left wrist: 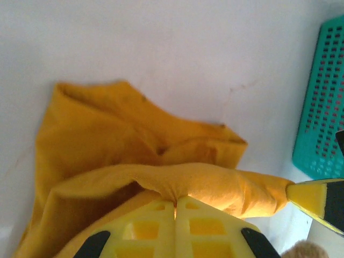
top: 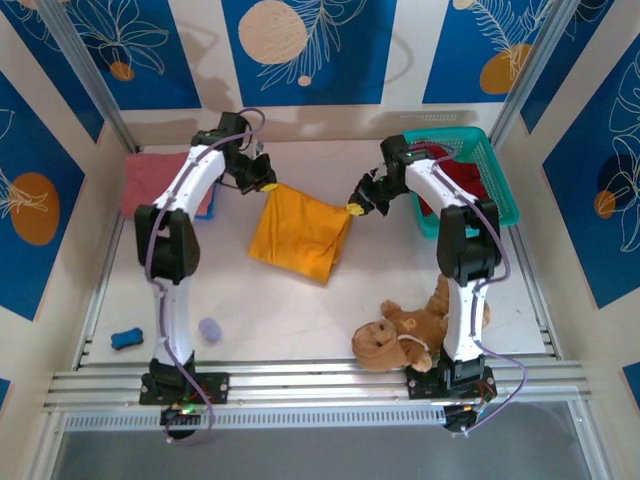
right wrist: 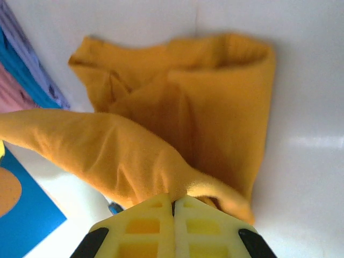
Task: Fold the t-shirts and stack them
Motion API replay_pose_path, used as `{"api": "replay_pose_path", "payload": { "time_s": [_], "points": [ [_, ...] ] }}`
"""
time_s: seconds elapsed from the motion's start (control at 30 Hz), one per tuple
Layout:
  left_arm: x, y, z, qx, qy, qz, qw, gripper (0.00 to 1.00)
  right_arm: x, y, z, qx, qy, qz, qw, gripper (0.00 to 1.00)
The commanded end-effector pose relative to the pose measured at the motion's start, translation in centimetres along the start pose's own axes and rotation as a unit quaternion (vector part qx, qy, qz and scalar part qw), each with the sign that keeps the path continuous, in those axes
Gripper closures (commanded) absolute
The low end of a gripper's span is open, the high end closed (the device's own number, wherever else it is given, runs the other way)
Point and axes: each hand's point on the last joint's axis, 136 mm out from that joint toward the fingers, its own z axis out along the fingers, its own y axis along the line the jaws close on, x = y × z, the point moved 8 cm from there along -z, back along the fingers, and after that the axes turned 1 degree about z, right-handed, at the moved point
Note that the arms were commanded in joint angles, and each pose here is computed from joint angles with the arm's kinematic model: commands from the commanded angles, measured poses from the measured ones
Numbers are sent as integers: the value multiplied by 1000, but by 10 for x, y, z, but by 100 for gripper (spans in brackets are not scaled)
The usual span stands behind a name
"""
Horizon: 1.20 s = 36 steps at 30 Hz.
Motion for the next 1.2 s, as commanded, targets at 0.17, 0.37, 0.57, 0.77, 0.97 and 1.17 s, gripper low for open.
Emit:
{"api": "replay_pose_path", "payload": {
  "time_s": [0.17, 0.37, 0.57, 0.77, 0.97, 1.17],
  "points": [
    [-59, 13, 64, 76, -5, -42, 996, 100, -44, -4, 21, 35, 12, 23, 999, 94],
    [-64, 28, 88, 96, 7, -65, 993, 71, -42, -1, 1, 82, -22, 17, 996, 84],
    [-63, 11, 50, 71, -31, -10, 997, 51, -19, 15, -27, 89, -24, -14, 996, 59],
    [-42, -6, 16, 46, -38, 30, 998, 49, 17, 26, -19, 63, -3, -38, 997, 59],
    [12, 7, 51, 4, 39, 41, 998, 50, 39, 40, 39, -23, 72, -21, 997, 59],
    [40, 39, 73, -25, 73, 18, 997, 52, 40, 14, 88, 30, 109, 20, 993, 59]
  ]
}}
